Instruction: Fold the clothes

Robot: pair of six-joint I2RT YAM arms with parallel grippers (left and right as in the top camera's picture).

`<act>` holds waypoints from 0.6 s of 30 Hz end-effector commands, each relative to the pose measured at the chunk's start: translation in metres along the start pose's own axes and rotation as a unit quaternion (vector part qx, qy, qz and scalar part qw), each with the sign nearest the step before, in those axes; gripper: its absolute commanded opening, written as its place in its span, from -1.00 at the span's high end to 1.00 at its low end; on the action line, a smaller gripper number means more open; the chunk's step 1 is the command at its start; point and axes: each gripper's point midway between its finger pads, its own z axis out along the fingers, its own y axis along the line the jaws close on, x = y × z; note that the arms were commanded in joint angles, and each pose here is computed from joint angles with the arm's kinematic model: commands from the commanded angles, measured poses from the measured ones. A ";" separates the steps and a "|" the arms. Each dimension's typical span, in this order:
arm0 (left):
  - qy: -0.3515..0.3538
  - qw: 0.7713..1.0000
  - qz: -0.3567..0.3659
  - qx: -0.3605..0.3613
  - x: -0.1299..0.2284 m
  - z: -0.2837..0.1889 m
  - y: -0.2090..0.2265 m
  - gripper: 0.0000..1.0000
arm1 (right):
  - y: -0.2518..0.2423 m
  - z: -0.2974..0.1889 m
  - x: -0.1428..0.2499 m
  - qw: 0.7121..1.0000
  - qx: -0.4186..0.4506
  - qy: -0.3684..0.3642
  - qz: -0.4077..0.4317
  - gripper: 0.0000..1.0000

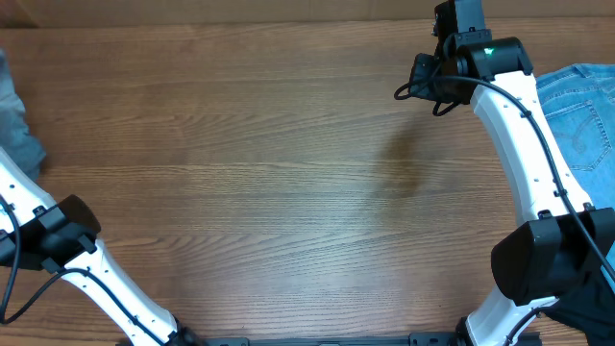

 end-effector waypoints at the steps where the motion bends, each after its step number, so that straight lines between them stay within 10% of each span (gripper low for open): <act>1: -0.051 0.998 0.041 -0.015 -0.016 -0.022 0.028 0.92 | -0.003 -0.002 -0.003 1.000 0.007 -0.007 -0.001 0.82; 9: -0.025 0.998 0.048 -0.043 -0.004 0.065 0.036 0.92 | -0.003 -0.001 -0.003 1.000 0.007 -0.006 -0.001 0.92; 18: -0.090 0.988 0.112 -0.064 -0.052 0.043 0.001 0.92 | -0.004 -0.001 -0.001 1.000 0.009 -0.002 -0.002 0.92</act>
